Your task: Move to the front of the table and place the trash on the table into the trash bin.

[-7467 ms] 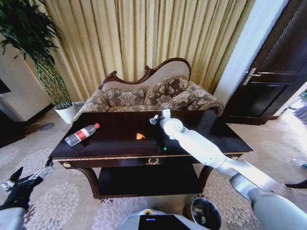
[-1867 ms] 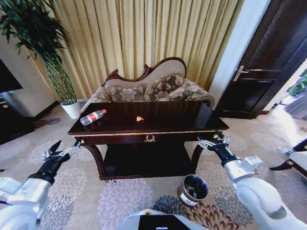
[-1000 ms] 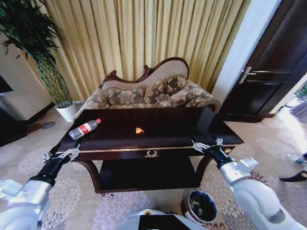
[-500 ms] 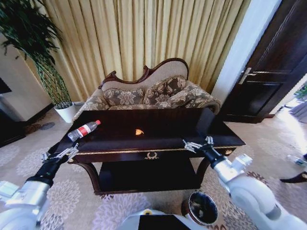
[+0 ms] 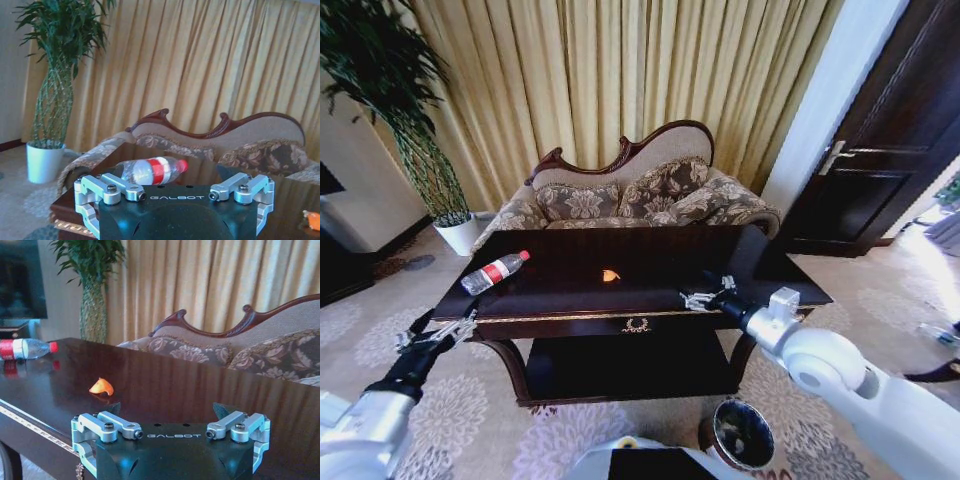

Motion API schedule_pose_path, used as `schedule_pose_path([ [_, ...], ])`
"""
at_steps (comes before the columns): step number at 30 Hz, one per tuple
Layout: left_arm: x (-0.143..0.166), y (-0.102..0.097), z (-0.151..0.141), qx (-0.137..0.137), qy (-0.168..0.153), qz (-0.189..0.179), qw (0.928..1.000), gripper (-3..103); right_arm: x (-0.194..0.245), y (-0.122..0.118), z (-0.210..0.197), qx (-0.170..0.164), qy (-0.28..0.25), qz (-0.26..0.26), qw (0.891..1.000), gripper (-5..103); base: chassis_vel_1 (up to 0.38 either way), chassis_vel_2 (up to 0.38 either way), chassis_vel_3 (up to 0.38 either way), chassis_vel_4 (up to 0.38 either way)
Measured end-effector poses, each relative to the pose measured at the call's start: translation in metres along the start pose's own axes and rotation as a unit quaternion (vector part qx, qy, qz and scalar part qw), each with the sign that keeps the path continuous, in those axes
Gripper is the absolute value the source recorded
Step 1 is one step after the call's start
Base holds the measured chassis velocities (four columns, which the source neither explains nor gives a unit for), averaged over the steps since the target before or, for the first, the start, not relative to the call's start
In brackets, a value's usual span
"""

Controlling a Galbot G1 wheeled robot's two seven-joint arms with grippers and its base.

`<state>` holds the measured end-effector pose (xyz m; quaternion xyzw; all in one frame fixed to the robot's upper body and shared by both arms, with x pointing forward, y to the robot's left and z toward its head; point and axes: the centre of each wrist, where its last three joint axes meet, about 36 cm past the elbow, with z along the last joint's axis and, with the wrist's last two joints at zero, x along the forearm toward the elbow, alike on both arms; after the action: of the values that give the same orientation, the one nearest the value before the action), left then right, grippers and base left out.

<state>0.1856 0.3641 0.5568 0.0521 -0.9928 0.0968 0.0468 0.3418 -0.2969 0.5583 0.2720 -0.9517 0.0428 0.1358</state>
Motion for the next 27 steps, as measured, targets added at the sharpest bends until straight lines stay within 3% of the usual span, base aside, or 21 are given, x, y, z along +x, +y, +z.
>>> schedule_pose_path([
  [15,0.008,0.007,-0.003,-0.059,0.0,-0.02,0.998,100,-0.059,-0.043,-0.006,0.014,-0.015,-0.003,1.0,100,0.0,0.0,0.0,0.0],
  [23,0.012,0.01,-0.005,-0.052,-0.003,-0.031,0.9982,100,-0.092,-0.027,-0.021,0.012,-0.008,-0.047,0.999,100,0.0,0.0,0.0,0.0],
  [27,0.013,0.01,-0.005,-0.03,0.005,-0.042,0.9987,100,-0.117,-0.007,-0.022,0.007,0.0,-0.077,0.997,100,0.0,0.0,0.0,0.0],
])
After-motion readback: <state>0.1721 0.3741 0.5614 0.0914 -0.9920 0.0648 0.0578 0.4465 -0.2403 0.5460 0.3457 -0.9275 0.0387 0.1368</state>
